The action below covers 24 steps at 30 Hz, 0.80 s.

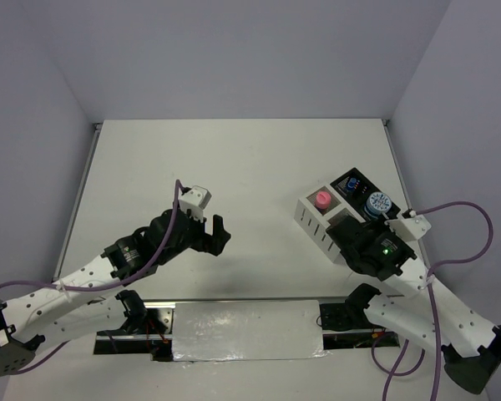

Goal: Sort the stationery into containers
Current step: Place the stationery in the storage box.

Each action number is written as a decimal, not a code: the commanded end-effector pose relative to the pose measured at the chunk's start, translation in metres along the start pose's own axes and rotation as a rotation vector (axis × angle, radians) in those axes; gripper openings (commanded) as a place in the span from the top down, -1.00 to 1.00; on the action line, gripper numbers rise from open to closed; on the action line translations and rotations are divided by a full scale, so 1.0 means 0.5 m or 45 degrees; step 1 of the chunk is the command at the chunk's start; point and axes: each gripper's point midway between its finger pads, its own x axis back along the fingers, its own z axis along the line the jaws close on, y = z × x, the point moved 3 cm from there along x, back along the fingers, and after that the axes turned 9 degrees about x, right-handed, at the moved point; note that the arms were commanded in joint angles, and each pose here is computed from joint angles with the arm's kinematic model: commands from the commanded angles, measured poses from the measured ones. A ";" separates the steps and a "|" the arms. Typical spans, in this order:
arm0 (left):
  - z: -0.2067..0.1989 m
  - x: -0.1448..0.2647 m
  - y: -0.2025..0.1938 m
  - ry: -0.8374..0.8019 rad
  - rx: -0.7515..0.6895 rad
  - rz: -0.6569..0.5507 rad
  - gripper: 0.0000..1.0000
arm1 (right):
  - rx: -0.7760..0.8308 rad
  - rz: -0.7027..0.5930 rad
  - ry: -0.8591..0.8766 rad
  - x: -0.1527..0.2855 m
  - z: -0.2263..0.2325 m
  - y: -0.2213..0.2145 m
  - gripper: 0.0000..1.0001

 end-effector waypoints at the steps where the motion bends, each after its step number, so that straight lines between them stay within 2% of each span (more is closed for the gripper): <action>1: -0.014 0.000 0.018 -0.045 -0.016 -0.036 -0.99 | -0.066 -0.065 -0.011 -0.003 -0.007 0.020 1.00; 17: -0.013 0.003 0.015 -0.056 -0.021 -0.035 -0.99 | -0.042 -0.144 -0.108 -0.015 0.005 0.028 1.00; 24: -0.012 0.000 0.011 -0.053 -0.025 -0.026 -0.99 | -0.027 -0.136 -0.002 -0.016 0.060 0.021 1.00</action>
